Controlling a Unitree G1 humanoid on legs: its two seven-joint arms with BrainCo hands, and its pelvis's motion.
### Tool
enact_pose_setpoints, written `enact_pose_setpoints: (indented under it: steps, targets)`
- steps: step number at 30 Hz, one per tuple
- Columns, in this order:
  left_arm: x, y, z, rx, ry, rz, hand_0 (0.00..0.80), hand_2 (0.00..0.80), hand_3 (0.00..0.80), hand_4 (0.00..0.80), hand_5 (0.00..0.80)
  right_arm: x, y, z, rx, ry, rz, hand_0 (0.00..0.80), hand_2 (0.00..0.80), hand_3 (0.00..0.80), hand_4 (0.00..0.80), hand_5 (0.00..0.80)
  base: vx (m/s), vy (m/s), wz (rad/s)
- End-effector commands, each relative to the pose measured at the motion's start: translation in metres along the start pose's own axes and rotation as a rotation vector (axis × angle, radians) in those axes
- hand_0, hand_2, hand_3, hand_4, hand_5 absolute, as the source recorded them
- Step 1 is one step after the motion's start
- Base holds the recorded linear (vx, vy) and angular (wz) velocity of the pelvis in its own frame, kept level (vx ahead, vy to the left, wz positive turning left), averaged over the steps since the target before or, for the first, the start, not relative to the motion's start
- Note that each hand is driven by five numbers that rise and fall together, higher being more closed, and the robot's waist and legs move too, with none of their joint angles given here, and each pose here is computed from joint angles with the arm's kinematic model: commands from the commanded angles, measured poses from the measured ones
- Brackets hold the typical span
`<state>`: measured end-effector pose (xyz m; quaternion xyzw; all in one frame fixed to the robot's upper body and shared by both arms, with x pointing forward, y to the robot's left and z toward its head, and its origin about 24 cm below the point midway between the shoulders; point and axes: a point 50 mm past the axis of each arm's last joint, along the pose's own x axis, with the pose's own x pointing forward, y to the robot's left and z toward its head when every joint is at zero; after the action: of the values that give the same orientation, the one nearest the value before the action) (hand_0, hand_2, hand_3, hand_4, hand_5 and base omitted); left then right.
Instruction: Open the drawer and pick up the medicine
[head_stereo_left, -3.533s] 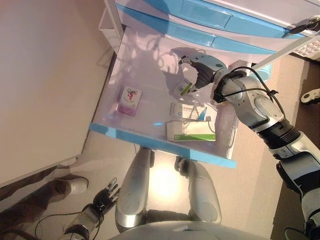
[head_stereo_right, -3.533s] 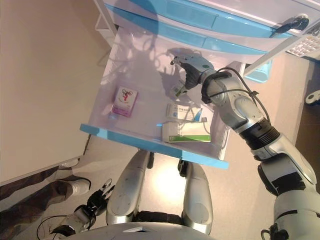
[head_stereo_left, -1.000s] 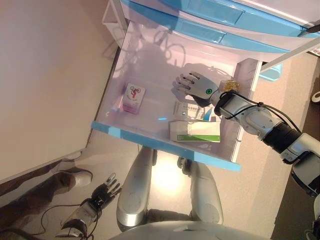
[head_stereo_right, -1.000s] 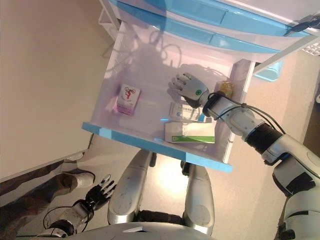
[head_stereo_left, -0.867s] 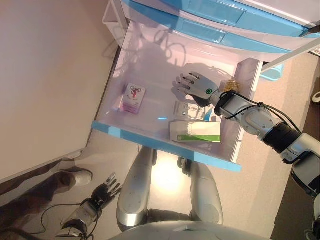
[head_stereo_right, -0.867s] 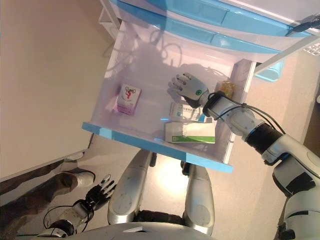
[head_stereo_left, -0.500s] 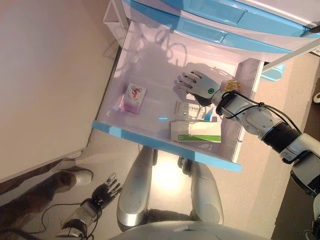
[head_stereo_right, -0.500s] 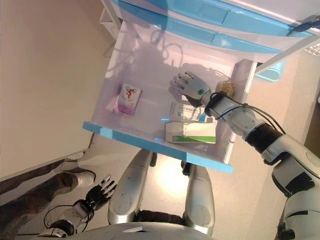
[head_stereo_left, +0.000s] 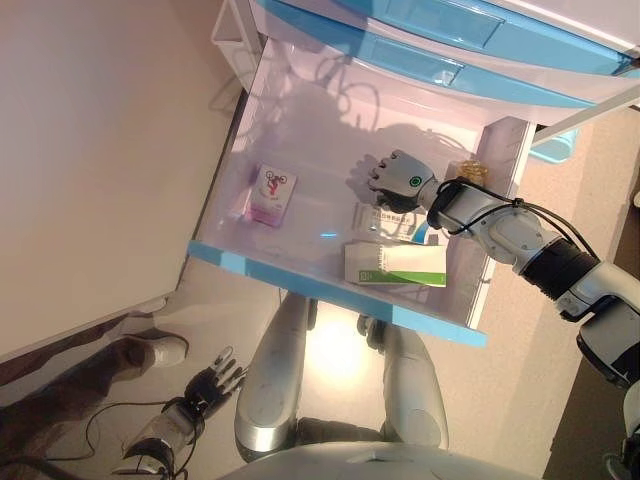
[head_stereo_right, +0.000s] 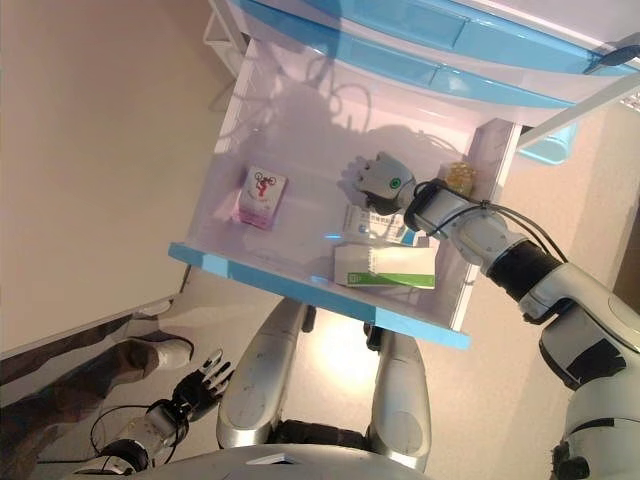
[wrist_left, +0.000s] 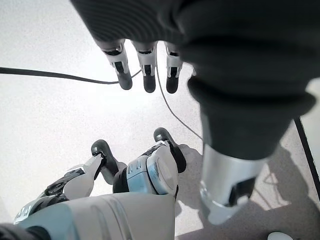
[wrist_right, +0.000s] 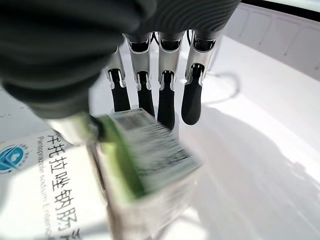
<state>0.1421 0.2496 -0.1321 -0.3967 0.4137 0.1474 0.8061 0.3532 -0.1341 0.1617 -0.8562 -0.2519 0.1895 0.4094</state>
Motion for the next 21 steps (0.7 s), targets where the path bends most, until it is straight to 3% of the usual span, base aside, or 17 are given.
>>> enact_pose_setpoints:
  steps: [1,21]
  targets:
    - [-0.013,0.022,-0.021,0.005,0.058,0.042,0.000,0.000,0.000,0.000,0.000,0.000,0.006,0.003,-0.015,-0.027,0.033,0.800,0.800,0.800,0.800,0.800,0.000,0.000,0.00]
    - [-0.013,0.022,-0.023,0.010,0.054,0.040,0.000,0.000,0.000,0.000,0.000,-0.003,-0.020,-0.006,0.040,0.011,-0.127,0.800,0.800,0.800,0.800,0.800,0.000,0.000,0.00]
